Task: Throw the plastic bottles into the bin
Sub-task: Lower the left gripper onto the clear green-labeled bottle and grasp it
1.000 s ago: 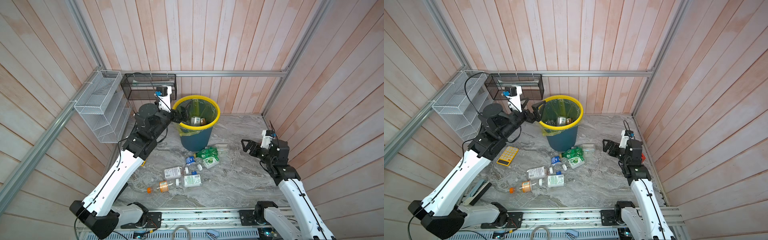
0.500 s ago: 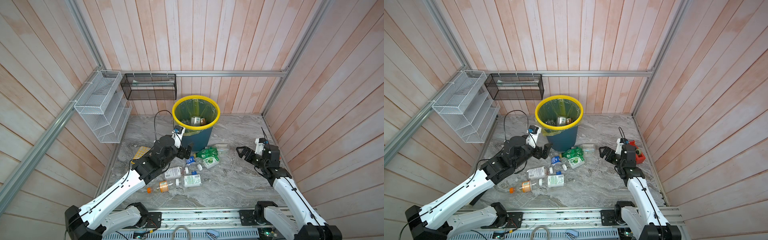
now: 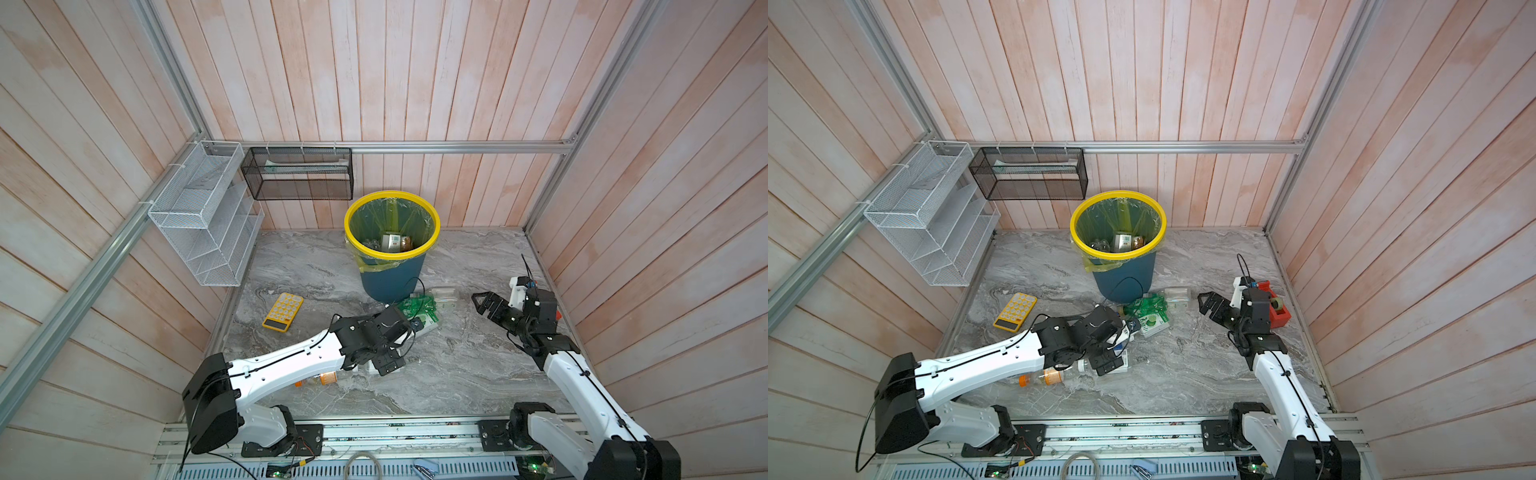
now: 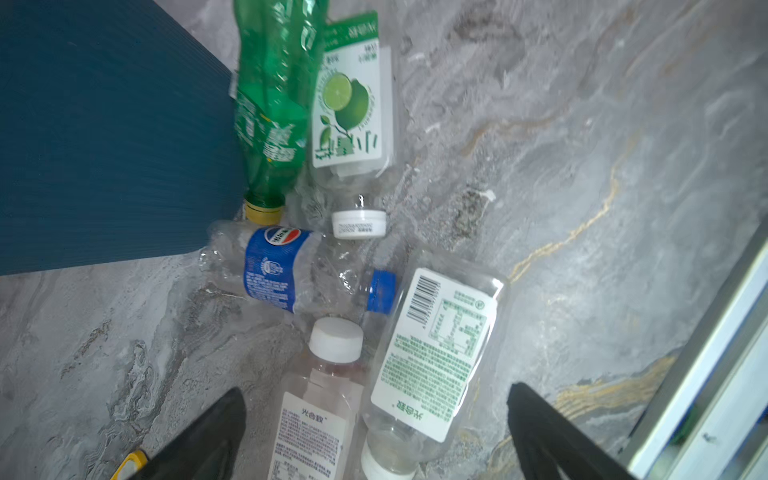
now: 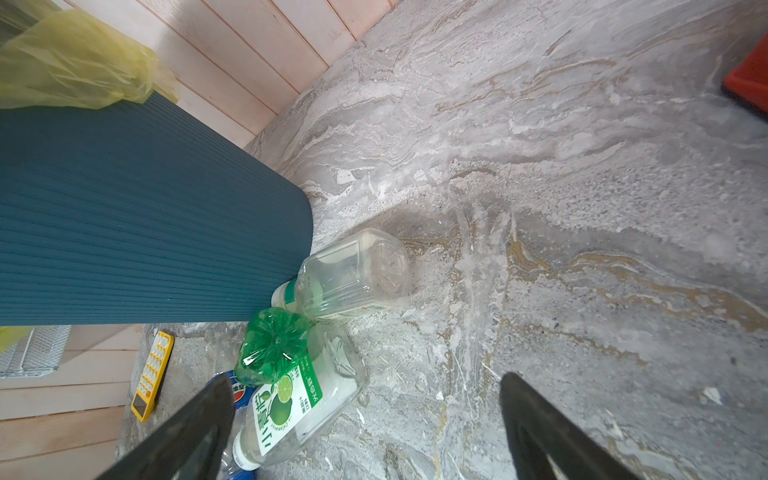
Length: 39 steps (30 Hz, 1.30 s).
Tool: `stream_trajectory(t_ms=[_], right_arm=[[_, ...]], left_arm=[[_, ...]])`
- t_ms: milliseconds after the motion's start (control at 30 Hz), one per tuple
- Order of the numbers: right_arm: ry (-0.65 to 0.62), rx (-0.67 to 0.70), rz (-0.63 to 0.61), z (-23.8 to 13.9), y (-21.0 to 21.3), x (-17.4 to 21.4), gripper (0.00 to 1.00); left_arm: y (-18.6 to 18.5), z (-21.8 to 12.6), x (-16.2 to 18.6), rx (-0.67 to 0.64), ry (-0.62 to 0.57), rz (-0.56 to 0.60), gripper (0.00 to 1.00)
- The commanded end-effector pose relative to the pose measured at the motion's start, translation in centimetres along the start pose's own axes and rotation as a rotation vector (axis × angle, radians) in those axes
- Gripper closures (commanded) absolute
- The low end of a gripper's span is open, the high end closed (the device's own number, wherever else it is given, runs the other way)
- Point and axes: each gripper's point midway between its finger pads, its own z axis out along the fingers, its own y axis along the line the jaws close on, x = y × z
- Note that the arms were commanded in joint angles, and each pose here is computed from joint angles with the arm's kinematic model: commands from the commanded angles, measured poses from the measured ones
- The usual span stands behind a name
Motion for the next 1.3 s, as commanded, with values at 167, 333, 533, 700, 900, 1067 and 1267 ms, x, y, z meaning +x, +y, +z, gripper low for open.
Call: stream_trajectory(t_ms=[167, 333, 533, 700, 900, 1067, 1267], right_arm=[[-0.011, 0.015, -0.018, 0.1, -0.2, -0.2, 0.0], [-0.011, 0.009, -0.026, 0.1, -0.1, -0.3, 0.0], [-0.004, 0.015, -0.033, 0.2, -0.3, 0.0, 0.0], [-0.003, 0.017, -0.041, 0.2, -0.3, 0.0, 0.01], [-0.005, 0.023, -0.05, 0.1, -0.5, 0.1, 0.01], [-0.005, 0.025, -0.054, 0.0, -0.6, 0.2, 0.01], [-0.007, 0.029, -0.053, 0.0, -0.7, 0.3, 0.01]], left_arm=[[-2.0, 2.4, 2.5, 0.08, 0.178, 0.138, 0.05], [-2.4, 4.0, 2.8, 0.087, 0.205, 0.166, 0.07], [-2.9, 5.4, 2.7, 0.108, 0.212, 0.196, 0.07], [-3.1, 6.6, 3.0, 0.14, 0.226, 0.208, 0.07], [-4.0, 7.2, 3.0, 0.199, 0.236, 0.196, 0.12], [-5.3, 6.9, 2.7, 0.268, 0.215, 0.163, 0.17], [-5.9, 7.3, 3.6, 0.29, 0.252, 0.155, 0.21]])
